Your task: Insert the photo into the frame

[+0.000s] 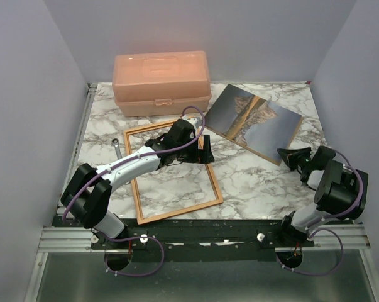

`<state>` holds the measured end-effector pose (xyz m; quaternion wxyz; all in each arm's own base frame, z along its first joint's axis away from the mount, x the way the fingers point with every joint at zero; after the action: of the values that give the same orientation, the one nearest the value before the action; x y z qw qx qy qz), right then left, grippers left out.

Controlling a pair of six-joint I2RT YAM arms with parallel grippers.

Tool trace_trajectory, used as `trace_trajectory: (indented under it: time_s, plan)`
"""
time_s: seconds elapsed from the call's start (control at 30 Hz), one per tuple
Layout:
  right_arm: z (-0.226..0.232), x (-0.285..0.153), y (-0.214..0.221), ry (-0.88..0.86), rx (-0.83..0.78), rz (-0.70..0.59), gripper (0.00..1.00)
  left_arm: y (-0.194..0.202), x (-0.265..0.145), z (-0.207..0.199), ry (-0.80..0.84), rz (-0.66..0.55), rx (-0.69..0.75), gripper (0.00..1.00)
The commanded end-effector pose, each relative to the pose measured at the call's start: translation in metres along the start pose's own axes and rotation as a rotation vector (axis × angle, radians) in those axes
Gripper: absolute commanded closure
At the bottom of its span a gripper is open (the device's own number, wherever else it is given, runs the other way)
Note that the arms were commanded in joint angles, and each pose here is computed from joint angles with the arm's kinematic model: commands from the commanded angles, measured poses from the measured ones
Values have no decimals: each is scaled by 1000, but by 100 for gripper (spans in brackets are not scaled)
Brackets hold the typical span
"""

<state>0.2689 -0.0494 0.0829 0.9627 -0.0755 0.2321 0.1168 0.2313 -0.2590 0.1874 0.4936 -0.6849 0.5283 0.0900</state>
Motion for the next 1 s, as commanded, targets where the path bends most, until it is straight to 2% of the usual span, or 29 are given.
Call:
trace_trajectory:
  time_s: [0.0, 0.57, 0.7, 0.73, 0.83, 0.97]
  plan:
    - [19, -14, 8, -79, -49, 40, 99, 0, -8, -4, 8, -31, 22, 4]
    - [59, -92, 50, -123, -66, 86, 99, -5, -26, -9, 6, -83, 7, 4]
    - [59, -104, 51, -28, -146, 40, 99, -5, -32, -10, 12, -98, 5, 4]
    - [57, -103, 49, -8, -156, 33, 97, -5, -32, -10, 12, -101, 5, 4]
    - [55, -93, 41, 25, -158, 41, 67, -4, -33, -8, 3, -104, 5, 4]
    - [56, -69, 22, 34, -170, 47, 48, -6, -31, -6, -40, -94, 6, 4]
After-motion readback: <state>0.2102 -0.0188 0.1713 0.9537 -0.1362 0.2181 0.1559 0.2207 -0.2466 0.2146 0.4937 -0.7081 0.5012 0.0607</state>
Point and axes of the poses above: each gripper's point midway between its finger pads, its own x axis out along the fingers, its own z axis along the line the jaws close on, y = z × x, the point moved 9 cm from there along -x, back along the fingers, and after that the axes turned 3 degrees about x, right-handed, at the moved point
